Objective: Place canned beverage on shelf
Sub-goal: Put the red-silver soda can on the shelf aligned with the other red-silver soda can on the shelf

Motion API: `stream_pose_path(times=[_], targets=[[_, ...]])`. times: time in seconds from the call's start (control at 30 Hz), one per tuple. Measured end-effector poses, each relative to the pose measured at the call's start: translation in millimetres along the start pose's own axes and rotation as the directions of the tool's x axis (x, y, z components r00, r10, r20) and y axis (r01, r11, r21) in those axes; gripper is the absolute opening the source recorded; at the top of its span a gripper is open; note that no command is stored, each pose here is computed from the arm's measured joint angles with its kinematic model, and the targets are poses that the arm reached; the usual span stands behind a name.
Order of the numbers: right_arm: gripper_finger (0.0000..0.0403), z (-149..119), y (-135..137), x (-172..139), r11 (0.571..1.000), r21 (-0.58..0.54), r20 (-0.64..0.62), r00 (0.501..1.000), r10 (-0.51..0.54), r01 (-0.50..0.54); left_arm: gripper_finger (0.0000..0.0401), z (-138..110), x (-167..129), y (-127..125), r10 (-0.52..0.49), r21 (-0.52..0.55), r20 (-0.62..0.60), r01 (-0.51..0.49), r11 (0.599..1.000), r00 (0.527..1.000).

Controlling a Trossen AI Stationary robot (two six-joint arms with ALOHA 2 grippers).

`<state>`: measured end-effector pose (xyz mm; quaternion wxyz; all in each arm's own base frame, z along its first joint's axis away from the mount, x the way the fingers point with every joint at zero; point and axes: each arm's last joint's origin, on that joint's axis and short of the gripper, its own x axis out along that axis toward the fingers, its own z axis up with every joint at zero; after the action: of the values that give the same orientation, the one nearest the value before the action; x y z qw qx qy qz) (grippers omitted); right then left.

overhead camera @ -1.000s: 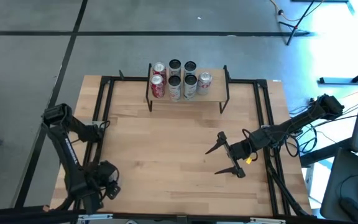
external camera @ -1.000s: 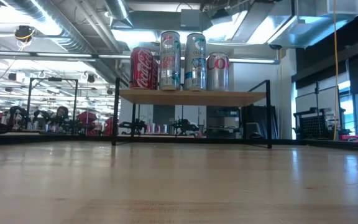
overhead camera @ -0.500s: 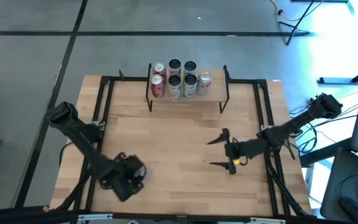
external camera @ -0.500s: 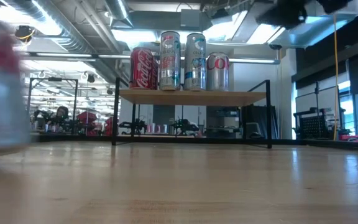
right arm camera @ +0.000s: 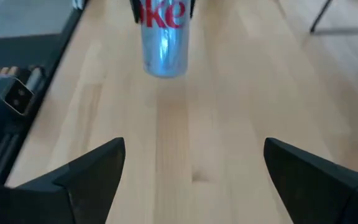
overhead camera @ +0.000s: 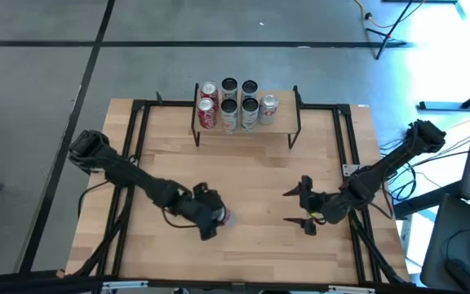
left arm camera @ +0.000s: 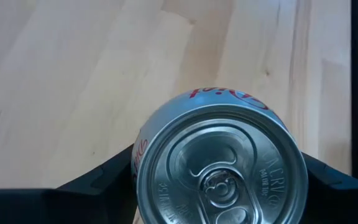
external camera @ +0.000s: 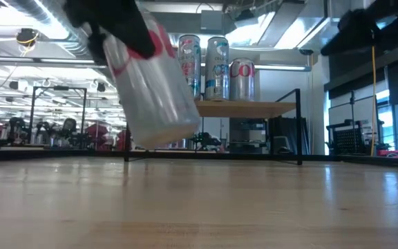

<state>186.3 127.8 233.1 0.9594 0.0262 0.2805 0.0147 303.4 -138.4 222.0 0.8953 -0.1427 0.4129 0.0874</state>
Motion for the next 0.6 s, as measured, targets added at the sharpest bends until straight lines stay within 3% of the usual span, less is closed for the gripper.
stream_pose_path(times=[0.17,0.33,0.6], targets=[[0.037,-8.3,2.4,10.9,0.999,0.038,-0.056,0.998,-0.027,0.03,0.0268,11.0,18.8,5.0,-0.034,0.056,-0.034,0.036,0.998,0.999],[0.037,-15.2,5.0,20.9,0.999,0.013,-0.097,0.994,-0.049,0.05,0.0268,33.0,36.4,-8.9,-0.036,0.161,-0.039,0.042,0.986,0.999],[0.037,-16.8,5.8,23.4,0.999,0.004,-0.104,0.993,-0.053,0.054,0.0277,48.0,57.5,-25.9,0.009,0.193,-0.222,0.035,0.981,0.975]])
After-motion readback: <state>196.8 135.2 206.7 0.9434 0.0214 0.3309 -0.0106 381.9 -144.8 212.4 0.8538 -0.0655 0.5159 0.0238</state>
